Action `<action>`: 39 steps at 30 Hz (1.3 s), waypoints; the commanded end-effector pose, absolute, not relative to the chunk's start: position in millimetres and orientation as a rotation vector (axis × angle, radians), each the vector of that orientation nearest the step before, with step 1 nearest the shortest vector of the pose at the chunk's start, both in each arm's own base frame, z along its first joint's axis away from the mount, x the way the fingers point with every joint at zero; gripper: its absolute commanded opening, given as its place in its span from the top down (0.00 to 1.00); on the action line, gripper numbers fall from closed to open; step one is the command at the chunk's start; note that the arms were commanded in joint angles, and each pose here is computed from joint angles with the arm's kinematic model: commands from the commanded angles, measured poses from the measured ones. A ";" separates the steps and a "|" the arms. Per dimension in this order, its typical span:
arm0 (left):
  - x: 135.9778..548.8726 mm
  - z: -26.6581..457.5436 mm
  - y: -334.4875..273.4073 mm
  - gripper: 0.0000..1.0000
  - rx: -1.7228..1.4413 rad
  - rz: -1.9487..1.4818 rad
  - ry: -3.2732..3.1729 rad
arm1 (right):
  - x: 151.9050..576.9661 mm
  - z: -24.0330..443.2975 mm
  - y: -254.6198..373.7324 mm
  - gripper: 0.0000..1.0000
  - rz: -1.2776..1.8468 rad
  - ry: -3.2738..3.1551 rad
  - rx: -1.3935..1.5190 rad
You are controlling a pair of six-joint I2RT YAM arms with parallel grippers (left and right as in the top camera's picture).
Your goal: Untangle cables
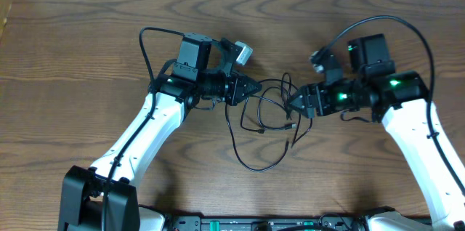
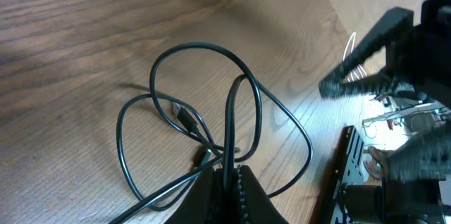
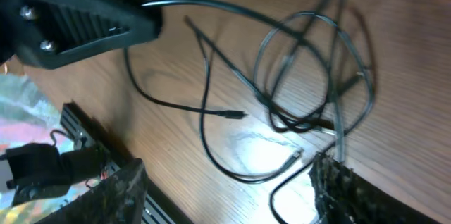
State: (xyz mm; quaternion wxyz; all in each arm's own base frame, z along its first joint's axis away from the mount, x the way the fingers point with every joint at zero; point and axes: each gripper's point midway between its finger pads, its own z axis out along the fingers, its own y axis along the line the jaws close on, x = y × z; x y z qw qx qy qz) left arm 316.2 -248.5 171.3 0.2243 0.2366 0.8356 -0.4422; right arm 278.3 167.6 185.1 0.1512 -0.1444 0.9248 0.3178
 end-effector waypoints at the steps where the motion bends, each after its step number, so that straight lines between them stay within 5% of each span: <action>1: 315.3 170.2 -247.7 0.92 0.650 -1.218 2.306 | 277.7 180.5 169.5 0.34 0.816 2.679 -0.402; 13: 315.1 170.2 -247.8 0.93 0.650 -1.219 2.307 | 292.9 164.8 160.7 0.33 0.524 2.721 -0.237; 39: 315.2 170.2 -247.7 0.92 0.651 -1.218 2.306 | 291.0 114.6 180.5 0.39 0.625 2.717 -0.037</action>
